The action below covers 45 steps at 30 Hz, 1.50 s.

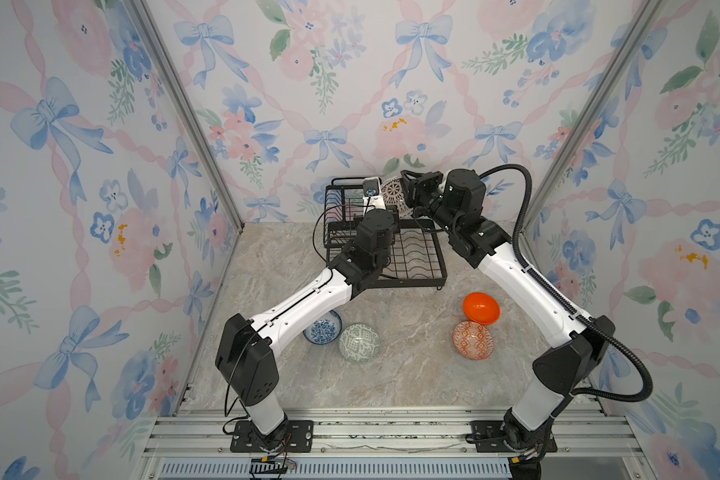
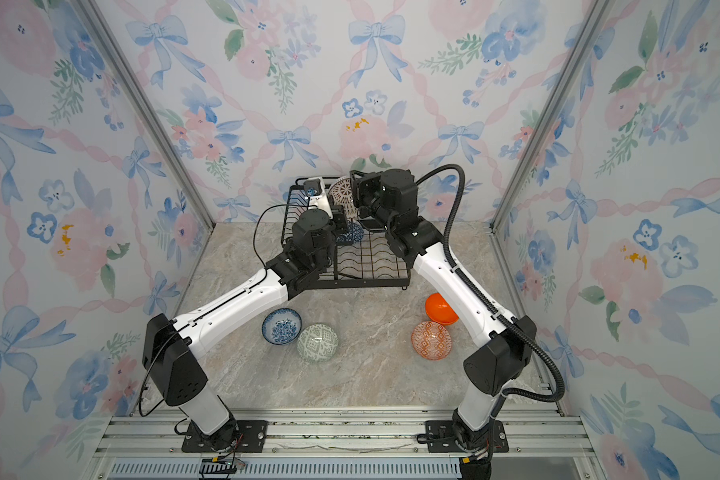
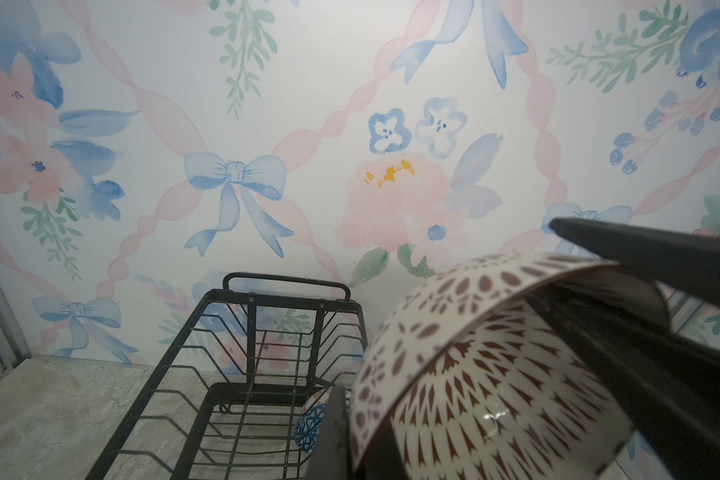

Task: Load the bowls into the dish rack
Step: 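Grasp the maroon-patterned bowl's rim with the right gripper while the left holds it, then open and draw back the left gripper while the right carries the bowl to the rack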

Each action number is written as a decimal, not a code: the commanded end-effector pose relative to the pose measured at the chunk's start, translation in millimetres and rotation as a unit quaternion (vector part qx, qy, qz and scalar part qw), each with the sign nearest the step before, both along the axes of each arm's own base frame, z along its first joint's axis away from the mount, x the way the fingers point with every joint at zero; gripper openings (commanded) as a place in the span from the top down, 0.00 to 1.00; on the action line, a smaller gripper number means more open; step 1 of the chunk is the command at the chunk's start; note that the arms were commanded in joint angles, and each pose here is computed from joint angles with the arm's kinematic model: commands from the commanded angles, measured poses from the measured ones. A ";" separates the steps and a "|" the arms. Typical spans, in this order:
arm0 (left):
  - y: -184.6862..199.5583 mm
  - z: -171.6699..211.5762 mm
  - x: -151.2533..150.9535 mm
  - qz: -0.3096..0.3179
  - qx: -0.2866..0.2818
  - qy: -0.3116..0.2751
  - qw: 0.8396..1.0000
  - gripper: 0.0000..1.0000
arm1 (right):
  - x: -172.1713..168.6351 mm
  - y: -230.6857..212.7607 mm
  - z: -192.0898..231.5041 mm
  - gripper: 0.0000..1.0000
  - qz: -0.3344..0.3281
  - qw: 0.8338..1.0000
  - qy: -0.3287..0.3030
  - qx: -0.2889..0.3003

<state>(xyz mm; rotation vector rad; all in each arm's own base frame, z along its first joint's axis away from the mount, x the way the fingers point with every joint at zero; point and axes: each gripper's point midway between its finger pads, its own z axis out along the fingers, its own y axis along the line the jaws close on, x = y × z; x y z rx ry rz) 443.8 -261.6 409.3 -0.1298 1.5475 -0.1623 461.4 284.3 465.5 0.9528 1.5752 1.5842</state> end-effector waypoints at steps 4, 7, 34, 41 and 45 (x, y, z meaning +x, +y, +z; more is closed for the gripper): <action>8.7 22.1 -7.4 0.018 -0.018 -0.029 0.999 1.00 | 2.0 -13.4 5.4 0.91 -0.024 1.000 -0.014 -0.002; 8.8 21.4 -7.3 0.019 -0.017 -0.028 0.999 1.00 | 1.3 -13.6 5.0 0.94 -0.023 1.000 -0.013 -0.001; 7.7 7.9 -18.9 -0.027 0.005 -0.009 1.000 0.58 | 3.6 -17.6 20.9 1.00 -0.019 0.998 -0.046 0.024; 13.5 -3.5 -19.4 -0.031 0.008 0.022 0.999 0.34 | 6.0 -23.7 17.3 1.00 -0.023 0.998 -0.046 0.026; 18.1 -9.5 -20.7 -0.032 0.006 0.035 0.999 0.18 | 4.8 -28.2 17.6 1.00 -0.026 0.998 -0.049 0.022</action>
